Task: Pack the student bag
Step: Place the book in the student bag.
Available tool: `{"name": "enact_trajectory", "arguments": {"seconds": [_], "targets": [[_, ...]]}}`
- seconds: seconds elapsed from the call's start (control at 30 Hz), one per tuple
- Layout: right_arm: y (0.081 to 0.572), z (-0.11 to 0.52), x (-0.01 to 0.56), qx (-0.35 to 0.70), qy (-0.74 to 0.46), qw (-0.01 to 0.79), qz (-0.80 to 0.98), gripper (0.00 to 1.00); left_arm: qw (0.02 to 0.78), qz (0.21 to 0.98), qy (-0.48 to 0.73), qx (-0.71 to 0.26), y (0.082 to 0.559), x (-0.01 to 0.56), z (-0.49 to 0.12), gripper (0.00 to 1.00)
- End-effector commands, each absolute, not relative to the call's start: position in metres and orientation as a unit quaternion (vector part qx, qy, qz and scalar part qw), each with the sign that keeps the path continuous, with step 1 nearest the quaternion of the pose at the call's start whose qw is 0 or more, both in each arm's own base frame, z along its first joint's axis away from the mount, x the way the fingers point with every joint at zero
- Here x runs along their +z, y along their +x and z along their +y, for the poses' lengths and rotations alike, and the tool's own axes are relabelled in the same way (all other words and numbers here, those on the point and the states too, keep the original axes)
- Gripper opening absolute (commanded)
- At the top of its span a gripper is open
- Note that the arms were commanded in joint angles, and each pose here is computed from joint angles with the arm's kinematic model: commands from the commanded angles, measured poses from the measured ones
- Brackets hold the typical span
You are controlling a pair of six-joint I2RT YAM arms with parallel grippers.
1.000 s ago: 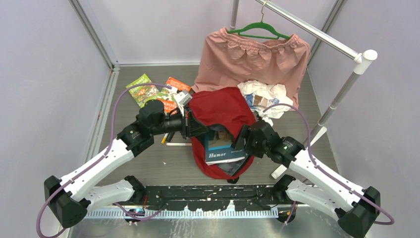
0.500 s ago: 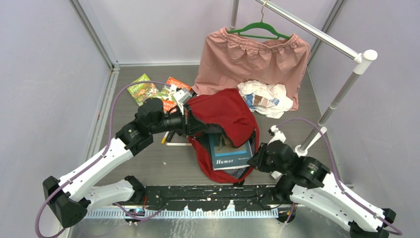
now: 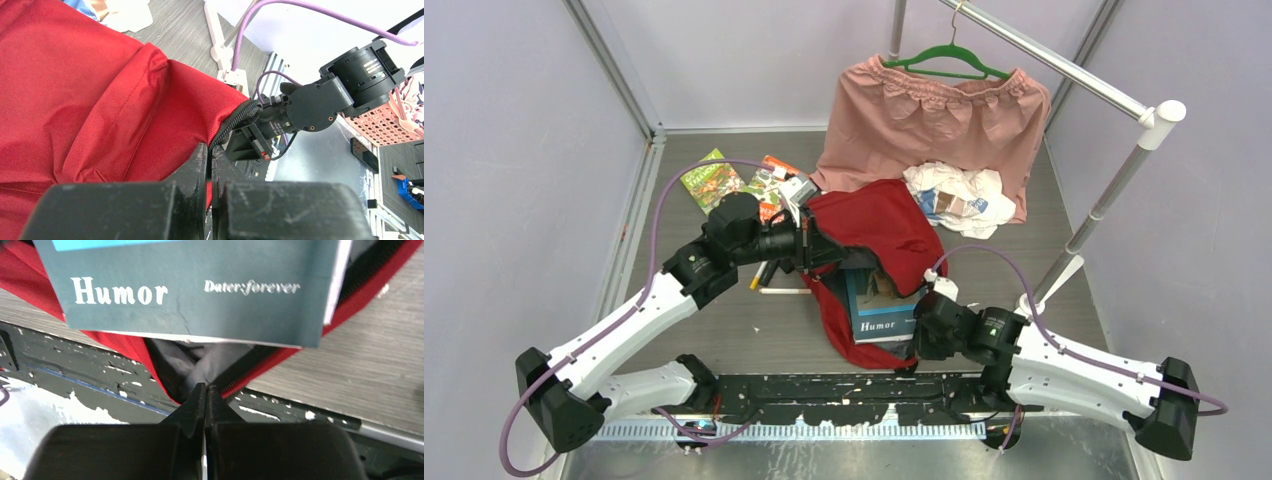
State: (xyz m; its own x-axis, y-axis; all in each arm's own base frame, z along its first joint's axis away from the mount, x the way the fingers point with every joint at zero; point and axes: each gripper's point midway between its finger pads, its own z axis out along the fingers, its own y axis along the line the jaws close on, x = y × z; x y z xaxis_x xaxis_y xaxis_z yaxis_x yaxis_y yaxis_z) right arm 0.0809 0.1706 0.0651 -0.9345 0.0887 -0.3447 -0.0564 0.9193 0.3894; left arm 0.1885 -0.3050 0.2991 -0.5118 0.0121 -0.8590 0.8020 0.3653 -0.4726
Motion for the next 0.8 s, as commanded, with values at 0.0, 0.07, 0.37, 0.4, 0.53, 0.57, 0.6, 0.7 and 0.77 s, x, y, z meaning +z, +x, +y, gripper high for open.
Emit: {"name": "enact_trajectory", "arguments": {"seconds": [0.0,0.07,0.37,0.4,0.53,0.57,0.6,0.7,0.77], "targets": [[0.107,0.194,0.074,0.235,0.026,0.233,0.944,0.01,0.451,0.669,0.293,-0.513,0.185,0.348,-0.308,0.0],[0.115,0.198,0.07,0.227,0.032,0.245,0.942,0.01,0.449,0.668,0.295,-0.514,0.184,0.348,-0.308,0.0],[0.17,0.216,0.09,0.18,0.018,0.346,0.921,0.01,0.438,0.664,0.3,-0.527,0.175,0.349,-0.307,0.0],[0.178,0.215,0.096,0.164,0.016,0.362,0.918,0.01,0.438,0.663,0.3,-0.527,0.174,0.349,-0.307,0.0],[0.202,0.218,0.106,0.145,0.012,0.382,0.913,0.01,0.44,0.659,0.302,-0.53,0.17,0.352,-0.304,0.0],[0.207,0.218,0.11,0.146,0.018,0.386,0.911,0.01,0.44,0.657,0.303,-0.531,0.169,0.353,-0.304,0.0],[0.211,0.217,0.113,0.146,0.026,0.388,0.909,0.01,0.439,0.656,0.304,-0.533,0.168,0.355,-0.304,0.0],[0.219,0.216,0.119,0.163,0.045,0.395,0.903,0.01,0.438,0.655,0.307,-0.533,0.165,0.354,-0.303,0.0],[0.222,0.218,0.122,0.176,0.053,0.393,0.901,0.01,0.44,0.656,0.307,-0.53,0.166,0.353,-0.302,0.0]]}}
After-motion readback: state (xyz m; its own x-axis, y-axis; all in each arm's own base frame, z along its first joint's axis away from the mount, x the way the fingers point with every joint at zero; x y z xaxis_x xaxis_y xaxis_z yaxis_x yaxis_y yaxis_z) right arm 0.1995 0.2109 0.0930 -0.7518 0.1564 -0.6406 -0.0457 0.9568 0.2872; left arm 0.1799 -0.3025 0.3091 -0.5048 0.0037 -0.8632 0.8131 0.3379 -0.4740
